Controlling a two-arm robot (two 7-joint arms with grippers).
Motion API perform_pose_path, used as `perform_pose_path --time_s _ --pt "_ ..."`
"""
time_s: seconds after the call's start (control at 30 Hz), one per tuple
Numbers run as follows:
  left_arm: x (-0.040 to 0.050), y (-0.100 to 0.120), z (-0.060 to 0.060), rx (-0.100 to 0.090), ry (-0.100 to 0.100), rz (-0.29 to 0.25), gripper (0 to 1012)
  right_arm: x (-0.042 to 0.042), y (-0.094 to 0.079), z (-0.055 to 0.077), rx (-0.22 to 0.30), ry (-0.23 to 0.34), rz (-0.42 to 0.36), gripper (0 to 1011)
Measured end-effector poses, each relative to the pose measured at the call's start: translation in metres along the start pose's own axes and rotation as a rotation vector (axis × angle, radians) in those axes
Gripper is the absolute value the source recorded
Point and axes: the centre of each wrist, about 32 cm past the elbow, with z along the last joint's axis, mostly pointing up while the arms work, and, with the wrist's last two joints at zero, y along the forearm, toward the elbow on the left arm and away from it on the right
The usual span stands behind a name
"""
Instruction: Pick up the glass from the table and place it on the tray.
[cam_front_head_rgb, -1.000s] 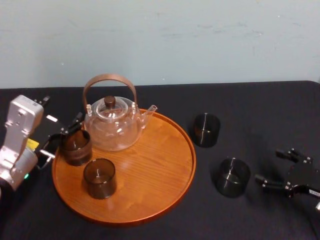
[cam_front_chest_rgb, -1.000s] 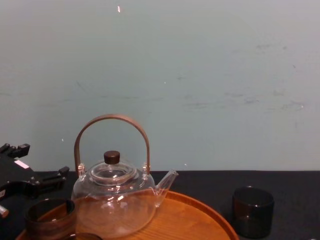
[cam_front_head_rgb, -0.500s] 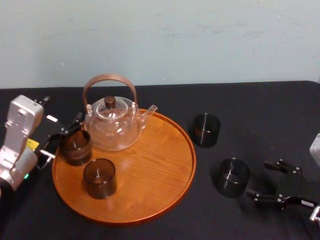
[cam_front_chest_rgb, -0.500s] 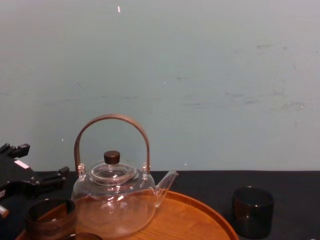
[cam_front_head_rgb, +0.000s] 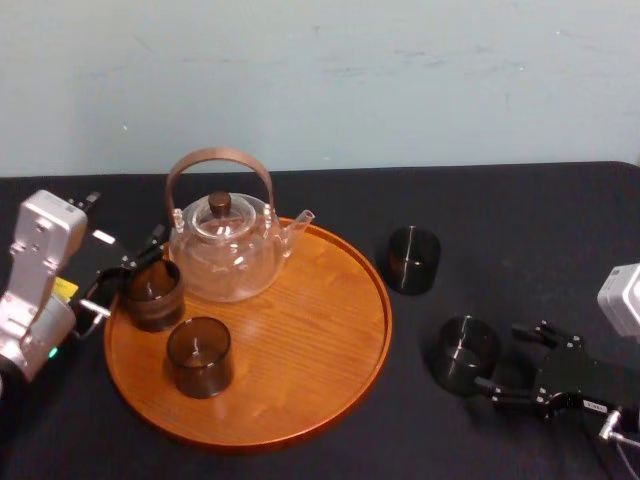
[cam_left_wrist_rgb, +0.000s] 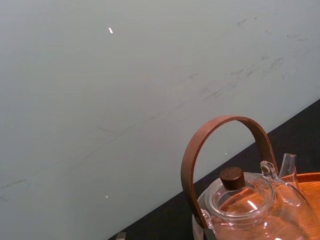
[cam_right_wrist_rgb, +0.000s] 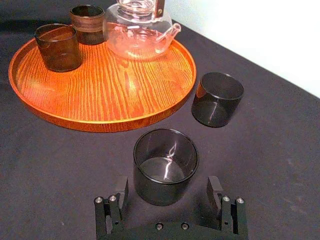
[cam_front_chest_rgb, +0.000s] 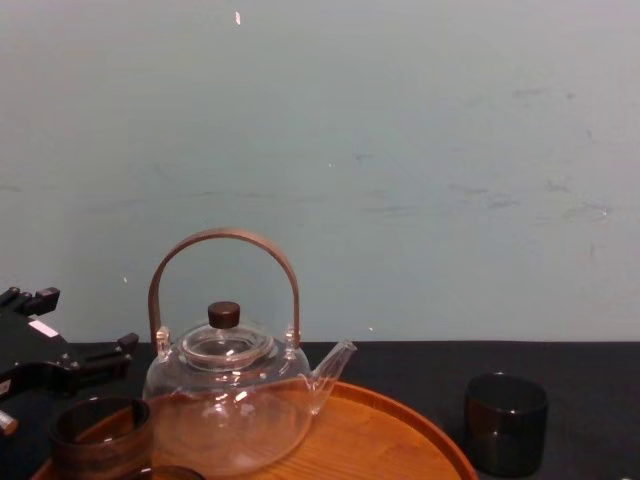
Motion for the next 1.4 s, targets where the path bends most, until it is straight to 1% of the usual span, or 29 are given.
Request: perform_pose_path --time_s 0.4,0.5,1.07,1.4 --pt "0.0 0.0 0.0 0.0 0.0 0.0 1001 0.0036 0.012 0.0 -0.014 0.075 0.012 1002" --pt "0.0 0.0 0.0 0.0 0.0 0.0 1001 0.0046 0.015 0.0 -0.016 0.084 0.018 1002" --pt "0.0 0.0 0.0 0.0 0.0 0.0 1001 0.0135 0.032 0.003 -0.021 0.102 0.023 1002" --pt "0.0 0.0 0.0 0.0 0.0 0.0 1001 0.0143 0.042 0.009 -0.026 0.086 0.048 1002"
